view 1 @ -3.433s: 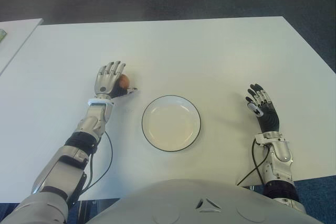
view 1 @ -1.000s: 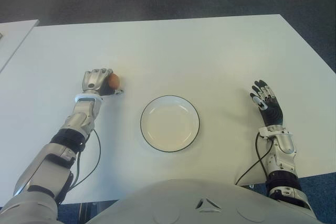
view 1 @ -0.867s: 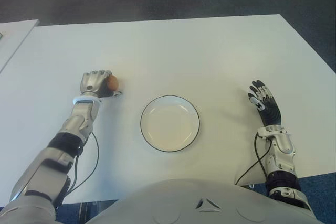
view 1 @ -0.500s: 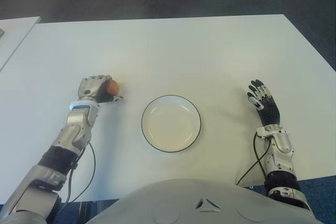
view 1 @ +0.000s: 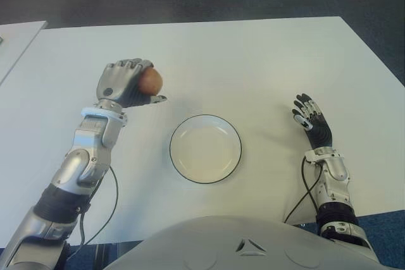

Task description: Put the apples into the plate.

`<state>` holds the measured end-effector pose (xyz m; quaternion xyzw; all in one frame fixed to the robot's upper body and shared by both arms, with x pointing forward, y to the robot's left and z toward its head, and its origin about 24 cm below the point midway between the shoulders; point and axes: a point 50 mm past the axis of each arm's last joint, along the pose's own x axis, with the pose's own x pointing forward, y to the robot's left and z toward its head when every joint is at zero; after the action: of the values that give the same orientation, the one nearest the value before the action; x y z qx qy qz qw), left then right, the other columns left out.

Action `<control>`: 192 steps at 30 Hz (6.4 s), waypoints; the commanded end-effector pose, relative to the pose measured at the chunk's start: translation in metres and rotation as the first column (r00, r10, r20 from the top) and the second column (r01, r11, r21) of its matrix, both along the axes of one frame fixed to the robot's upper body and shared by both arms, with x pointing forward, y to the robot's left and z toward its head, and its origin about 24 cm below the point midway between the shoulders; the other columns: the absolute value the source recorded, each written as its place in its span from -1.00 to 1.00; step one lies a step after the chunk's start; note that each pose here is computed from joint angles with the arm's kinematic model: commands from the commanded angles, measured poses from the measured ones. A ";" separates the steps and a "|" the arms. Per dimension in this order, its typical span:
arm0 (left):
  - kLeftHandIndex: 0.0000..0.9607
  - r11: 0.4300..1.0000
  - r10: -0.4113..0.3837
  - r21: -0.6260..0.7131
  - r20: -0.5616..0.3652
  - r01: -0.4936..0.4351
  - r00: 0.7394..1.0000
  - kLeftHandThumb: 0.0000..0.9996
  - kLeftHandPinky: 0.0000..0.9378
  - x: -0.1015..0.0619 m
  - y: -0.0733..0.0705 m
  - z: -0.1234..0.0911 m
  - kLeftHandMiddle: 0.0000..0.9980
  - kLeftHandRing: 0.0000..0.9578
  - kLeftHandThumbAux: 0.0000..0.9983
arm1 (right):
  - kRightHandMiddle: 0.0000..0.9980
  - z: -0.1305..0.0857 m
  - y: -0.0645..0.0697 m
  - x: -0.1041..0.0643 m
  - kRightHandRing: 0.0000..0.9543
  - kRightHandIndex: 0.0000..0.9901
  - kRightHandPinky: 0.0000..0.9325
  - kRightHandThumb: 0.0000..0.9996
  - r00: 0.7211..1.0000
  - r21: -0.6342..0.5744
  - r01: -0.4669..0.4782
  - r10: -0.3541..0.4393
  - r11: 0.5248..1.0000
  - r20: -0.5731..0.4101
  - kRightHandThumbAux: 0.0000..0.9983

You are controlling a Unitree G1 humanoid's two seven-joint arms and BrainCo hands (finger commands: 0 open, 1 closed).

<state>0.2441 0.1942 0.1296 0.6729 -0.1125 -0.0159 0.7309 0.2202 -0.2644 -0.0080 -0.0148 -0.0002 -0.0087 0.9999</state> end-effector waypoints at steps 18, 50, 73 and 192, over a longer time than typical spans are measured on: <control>-0.13 0.970 -0.241 0.060 0.053 0.237 0.969 0.97 -0.07 -0.035 -0.087 0.021 0.08 0.69 0.32 | -0.89 -0.013 0.004 -0.008 -1.00 -1.00 -1.00 -0.71 0.998 0.011 0.000 0.001 1.000 -0.063 0.15; -0.15 0.867 -0.465 0.103 -0.185 0.488 0.866 0.71 0.72 -0.058 -0.138 -0.038 0.06 0.69 0.33 | -0.89 -0.016 0.008 -0.012 -1.00 -1.00 -1.00 -0.65 0.998 0.025 0.016 -0.015 1.000 -0.056 0.18; -0.15 0.872 -0.438 0.080 -0.315 0.484 0.842 0.71 0.74 -0.061 -0.132 -0.064 0.06 0.66 0.33 | -0.79 -0.018 0.010 -0.016 -0.92 -0.94 -1.00 -0.40 0.994 0.087 0.102 -0.098 0.991 -0.049 0.15; -1.00 0.954 -0.225 0.133 -0.265 0.267 0.937 -0.96 -1.00 -0.065 -0.112 -0.053 -1.00 -1.00 -0.47 | -0.79 -0.019 0.011 -0.009 -0.93 -0.92 -1.00 -0.41 0.997 0.096 0.070 -0.066 0.993 -0.038 0.12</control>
<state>0.1794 0.0794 0.0773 0.7081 -0.1112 -0.2081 0.6656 0.2208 -0.2592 -0.0096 0.0123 -0.0223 -0.0374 0.9990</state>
